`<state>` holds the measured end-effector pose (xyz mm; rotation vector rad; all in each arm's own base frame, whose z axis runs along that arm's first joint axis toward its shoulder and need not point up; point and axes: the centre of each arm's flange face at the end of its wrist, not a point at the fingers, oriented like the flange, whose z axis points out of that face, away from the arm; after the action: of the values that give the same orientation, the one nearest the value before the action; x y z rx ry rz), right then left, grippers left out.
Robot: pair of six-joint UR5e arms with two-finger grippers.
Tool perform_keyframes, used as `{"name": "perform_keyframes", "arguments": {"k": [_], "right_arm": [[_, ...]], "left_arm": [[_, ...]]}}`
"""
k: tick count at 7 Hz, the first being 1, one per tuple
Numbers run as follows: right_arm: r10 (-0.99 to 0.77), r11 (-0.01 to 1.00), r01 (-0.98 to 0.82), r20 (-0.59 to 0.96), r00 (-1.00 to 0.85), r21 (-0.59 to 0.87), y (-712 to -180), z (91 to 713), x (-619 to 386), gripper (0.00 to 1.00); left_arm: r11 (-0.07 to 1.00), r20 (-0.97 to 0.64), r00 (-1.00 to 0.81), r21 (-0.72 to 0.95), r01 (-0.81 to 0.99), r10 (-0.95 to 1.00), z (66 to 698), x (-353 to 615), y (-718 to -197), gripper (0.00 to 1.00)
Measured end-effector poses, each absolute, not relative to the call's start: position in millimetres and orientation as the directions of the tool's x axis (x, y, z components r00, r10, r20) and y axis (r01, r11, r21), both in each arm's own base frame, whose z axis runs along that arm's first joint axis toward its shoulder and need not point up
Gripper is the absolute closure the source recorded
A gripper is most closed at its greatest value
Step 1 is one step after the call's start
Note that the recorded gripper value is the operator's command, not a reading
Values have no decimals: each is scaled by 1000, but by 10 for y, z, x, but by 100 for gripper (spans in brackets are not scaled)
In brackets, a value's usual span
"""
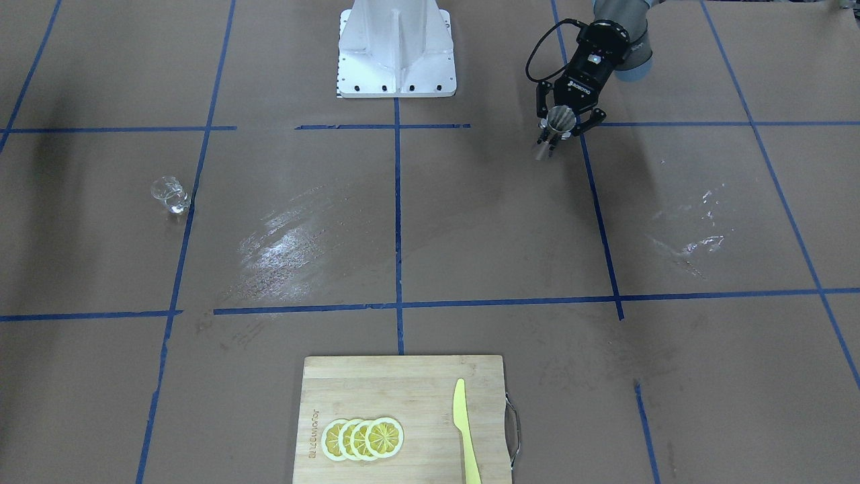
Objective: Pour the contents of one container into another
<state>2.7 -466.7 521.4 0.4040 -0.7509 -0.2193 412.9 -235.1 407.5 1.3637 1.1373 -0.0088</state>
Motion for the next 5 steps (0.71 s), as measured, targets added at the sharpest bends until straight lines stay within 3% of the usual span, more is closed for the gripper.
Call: {"name": "perform_keyframes", "arguments": {"k": [1,3,5], "right_arm": [[-333,902,50,616,713,430,-4668,5221,27,0],[-331,903,49,618,713,427,-4672,5230,22,0],[-327,904,45,620,713,426,-4684,5216,19,0]], "left_arm": [[270,-579,481,778,567,659,3939,4178,-2442,100],[124,-362,471,877,463,805,3608,4200,-2844,100],[53,-205,384,927,370,900,2950,4388,-3422,100]]}}
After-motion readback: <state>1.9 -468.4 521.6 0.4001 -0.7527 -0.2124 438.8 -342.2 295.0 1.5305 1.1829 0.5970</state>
